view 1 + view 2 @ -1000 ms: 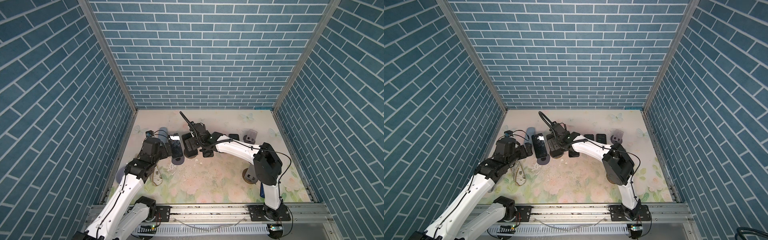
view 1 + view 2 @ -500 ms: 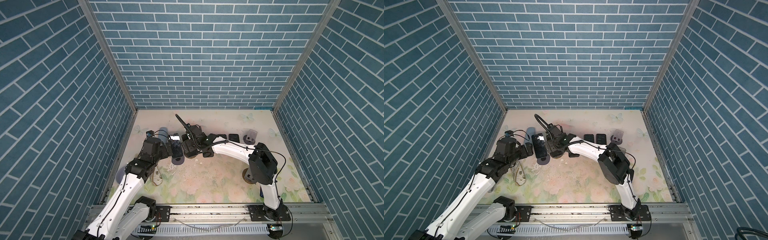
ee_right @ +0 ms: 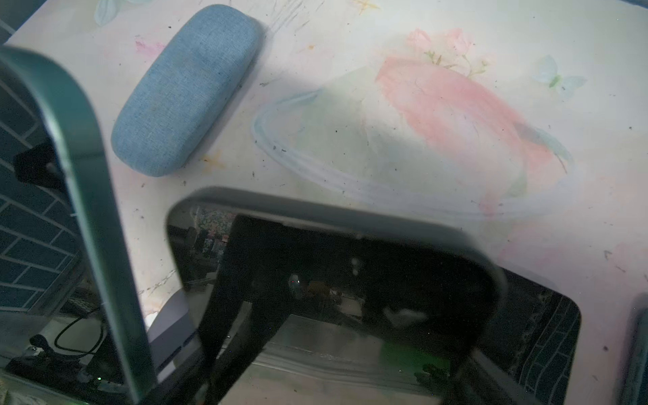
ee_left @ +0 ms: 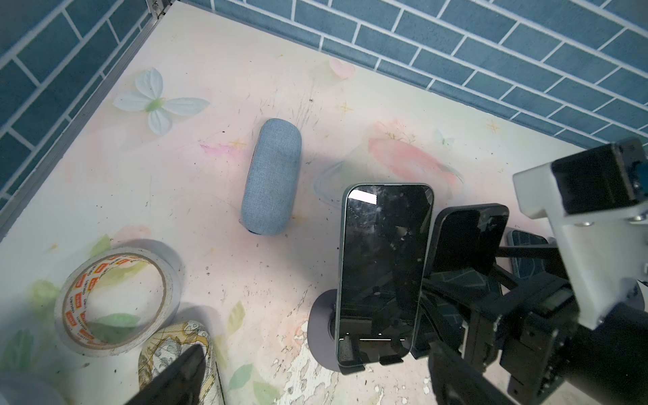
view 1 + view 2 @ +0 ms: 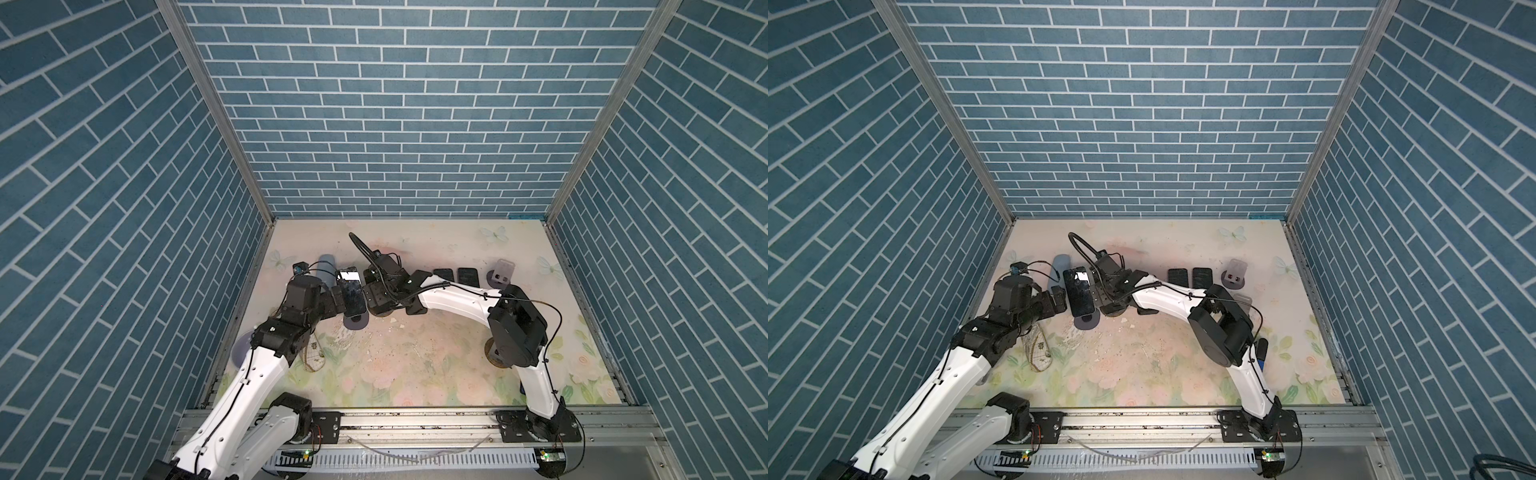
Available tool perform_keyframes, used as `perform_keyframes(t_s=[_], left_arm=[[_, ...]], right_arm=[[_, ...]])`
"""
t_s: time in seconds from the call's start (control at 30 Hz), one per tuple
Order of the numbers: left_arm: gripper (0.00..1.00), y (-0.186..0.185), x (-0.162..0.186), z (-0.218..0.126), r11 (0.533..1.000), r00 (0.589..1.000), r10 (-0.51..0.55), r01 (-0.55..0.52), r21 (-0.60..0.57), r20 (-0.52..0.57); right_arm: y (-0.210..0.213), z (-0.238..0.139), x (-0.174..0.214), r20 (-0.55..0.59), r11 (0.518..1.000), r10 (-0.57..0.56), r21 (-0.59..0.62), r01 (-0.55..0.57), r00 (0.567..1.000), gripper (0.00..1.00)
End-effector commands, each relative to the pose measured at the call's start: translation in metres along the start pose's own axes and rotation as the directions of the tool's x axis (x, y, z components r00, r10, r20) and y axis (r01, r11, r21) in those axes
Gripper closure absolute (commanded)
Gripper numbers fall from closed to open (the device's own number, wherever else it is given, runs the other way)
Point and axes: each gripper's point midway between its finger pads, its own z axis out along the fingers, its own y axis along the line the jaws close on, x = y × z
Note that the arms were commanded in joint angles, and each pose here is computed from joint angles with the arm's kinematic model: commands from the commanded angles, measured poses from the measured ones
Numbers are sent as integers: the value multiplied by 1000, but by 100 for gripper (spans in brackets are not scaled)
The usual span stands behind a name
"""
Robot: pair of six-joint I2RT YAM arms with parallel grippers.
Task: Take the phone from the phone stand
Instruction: 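Grip the black phone's top with the right gripper and lift it off the stand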
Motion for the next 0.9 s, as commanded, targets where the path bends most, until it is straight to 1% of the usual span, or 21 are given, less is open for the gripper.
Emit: perform_keyframes(t_s=[0.0,0.1,0.17,0.23,0.33,0.6,0.87], left_arm=[[0,2,0,0,1000,1000,-9,9,0,12],[0,2,-2,0,1000,1000,-7,7,-1,17],[0,2,-2,1,1000,1000,-5,5,-4,17],[0,2,-3,2,1000,1000,-6,6,-5,17],[0,1,-2,3,1000,1000,-10,10,-2,14],[0,-2,-2,7,1000,1000,-17,17,10,8],[0,-4,-4,6,1000,1000,-14,14,14,7]], right_arm=[[0,1,-10,31,999,33,33,-34,999,9],[-1,1,-7,28,999,35,41,-36,999,14],[-1,2,-6,23,999,32,40,-33,999,19],[0,2,-4,20,999,28,40,-29,999,26],[0,1,-3,16,999,27,38,-28,1000,32],[3,-16,-12,35,1000,31,2,-31,999,38],[3,-37,-27,93,999,27,-24,-25,995,39]])
